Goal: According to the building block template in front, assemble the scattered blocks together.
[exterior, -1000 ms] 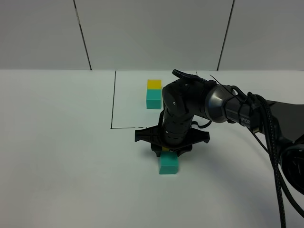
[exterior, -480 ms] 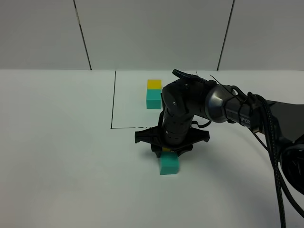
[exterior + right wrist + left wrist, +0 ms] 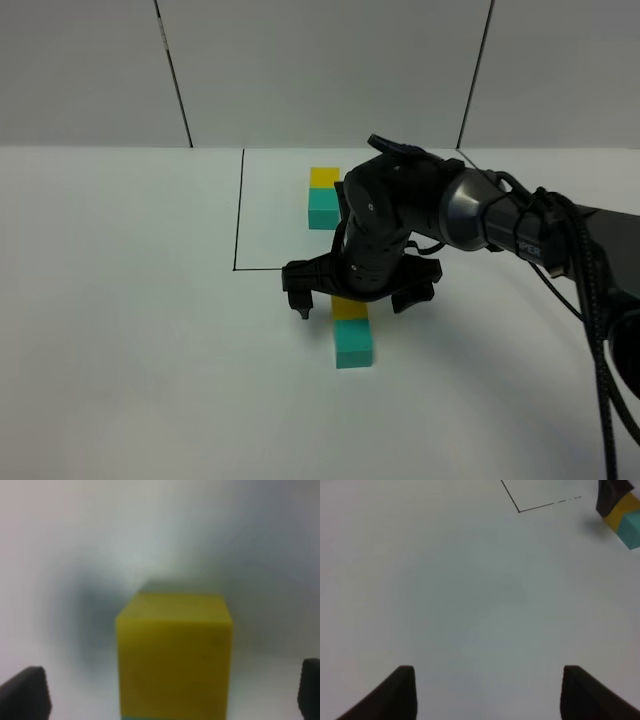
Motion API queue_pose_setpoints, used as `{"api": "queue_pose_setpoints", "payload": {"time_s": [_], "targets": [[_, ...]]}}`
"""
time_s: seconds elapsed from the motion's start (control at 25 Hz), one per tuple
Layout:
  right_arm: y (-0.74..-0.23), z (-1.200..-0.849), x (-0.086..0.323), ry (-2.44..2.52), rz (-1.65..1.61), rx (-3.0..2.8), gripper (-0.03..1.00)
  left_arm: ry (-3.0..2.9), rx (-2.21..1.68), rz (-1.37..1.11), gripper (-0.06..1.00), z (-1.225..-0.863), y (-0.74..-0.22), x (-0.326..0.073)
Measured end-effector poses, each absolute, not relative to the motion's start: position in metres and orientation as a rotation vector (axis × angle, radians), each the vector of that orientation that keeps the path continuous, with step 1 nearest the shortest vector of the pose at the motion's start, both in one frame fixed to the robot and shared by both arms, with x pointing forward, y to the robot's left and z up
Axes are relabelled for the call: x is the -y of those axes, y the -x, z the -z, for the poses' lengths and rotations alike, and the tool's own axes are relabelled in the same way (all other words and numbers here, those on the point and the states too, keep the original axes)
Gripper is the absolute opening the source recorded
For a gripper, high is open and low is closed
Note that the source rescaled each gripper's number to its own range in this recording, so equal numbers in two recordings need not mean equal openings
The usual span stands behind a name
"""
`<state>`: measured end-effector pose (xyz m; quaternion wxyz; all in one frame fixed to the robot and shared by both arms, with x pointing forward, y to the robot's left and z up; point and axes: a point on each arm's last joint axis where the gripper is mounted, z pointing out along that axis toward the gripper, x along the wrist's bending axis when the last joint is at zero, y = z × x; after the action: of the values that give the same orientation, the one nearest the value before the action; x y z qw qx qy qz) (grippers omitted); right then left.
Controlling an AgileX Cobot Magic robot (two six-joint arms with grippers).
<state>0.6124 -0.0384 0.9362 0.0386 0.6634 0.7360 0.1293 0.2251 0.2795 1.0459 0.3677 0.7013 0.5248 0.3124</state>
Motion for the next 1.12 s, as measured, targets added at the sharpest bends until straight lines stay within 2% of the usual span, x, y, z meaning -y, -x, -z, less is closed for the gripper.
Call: {"api": "queue_pose_setpoints", "payload": {"time_s": [0.2, 0.4, 0.56, 0.76, 0.92, 1.12], "targets": [[-0.617, -1.001, 0.069, -1.932, -0.545, -2.243, 1.00, -1.801, -1.348, -0.802, 0.38, -1.046, -0.225, -0.279], [-0.634, -1.021, 0.150, -1.997, -0.456, -2.161, 1.00, -1.801, -1.348, -0.802, 0.38, -1.046, -0.225, -0.279], [-0.620, -1.028, 0.225, -2.087, -0.432, -2.015, 1.00, -1.801, -1.348, -0.802, 0.38, -1.046, -0.225, -0.279], [-0.555, -1.050, 0.277, -2.090, -0.437, -1.885, 1.00, -1.801, -1.348, -0.802, 0.38, -1.046, -0.225, -0.279], [-0.489, -1.069, 0.289, -2.049, -0.473, -1.832, 1.00, -1.801, -1.348, -0.802, 0.38, -1.046, -0.225, -0.279], [-0.411, -1.074, 0.295, -2.016, -0.522, -1.789, 1.00, -1.801, -1.348, -0.802, 0.38, -1.046, -0.225, -0.279]]}}
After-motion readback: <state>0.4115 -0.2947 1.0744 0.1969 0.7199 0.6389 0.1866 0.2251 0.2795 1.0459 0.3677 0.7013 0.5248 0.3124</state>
